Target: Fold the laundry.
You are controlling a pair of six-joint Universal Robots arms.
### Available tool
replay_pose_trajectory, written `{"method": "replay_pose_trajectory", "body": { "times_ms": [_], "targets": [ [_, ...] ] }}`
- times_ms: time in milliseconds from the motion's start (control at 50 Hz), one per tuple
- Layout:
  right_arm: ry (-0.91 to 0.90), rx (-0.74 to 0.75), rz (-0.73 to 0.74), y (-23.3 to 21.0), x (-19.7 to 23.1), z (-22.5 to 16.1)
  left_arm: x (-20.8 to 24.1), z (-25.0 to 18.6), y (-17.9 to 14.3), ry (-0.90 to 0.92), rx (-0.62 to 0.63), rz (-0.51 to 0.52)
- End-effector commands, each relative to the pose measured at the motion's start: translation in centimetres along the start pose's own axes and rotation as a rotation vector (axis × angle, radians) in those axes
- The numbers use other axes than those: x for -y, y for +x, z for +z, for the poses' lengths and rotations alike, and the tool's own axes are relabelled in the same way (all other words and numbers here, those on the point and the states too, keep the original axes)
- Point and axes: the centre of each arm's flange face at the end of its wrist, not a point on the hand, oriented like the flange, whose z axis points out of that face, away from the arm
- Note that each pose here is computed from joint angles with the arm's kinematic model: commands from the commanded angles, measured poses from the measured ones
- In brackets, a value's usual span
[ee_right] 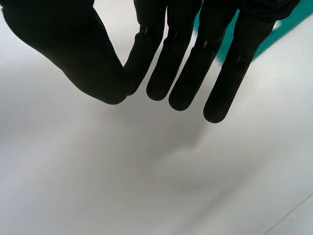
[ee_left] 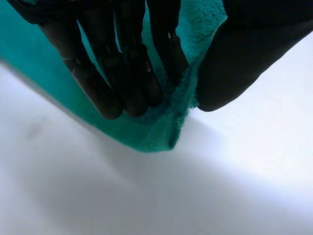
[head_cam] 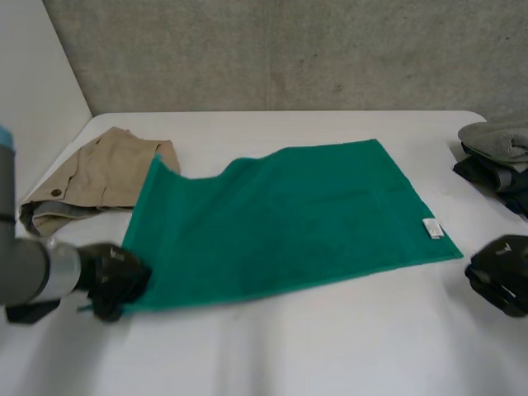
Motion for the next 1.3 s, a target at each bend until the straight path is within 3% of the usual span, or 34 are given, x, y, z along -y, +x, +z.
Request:
{"method": "replay_pose_trajectory", "body": {
  "times_ms": [20,160,280,420,560,700,1080,1300],
  "targets": [
    [-0.053,0.027,0.01,-0.2,-0.7,-1.0,-1.9,-0.6,0.7,-0.048,-0.074,0.043],
    [0.144,-0.058,0.047,-0.3,1.6,0.7,1.6,-0.6,-1.3,0.119,0.047,0.021],
    [0.297,-0.178,0.22,-0.2,2.6,2.6,7.1,-2.2,-3.1,0.327,0.142,-0.088],
    [0.423,-0.179,0.364,-3.2,5.1,3.4,12.7,-2.8,-5.2,0.505,0.244,-0.162],
    [0.458,-0.147,0.475,-7.8,7.4,5.0,14.8,-0.6,-7.7,0.518,0.372,-0.203],
    [0.487,-0.29,0.424,-8.4,8.8,7.4,14.7,2.1,-10.6,0.483,0.493,-0.248],
    [0.447,-0.47,0.331,-0.9,8.0,12.1,12.1,4.9,-11.1,0.4,0.437,-0.265],
    [0.423,-0.507,0.321,2.0,6.8,9.5,11.3,3.1,-9.7,0.373,0.375,-0.268]
  ]
}}
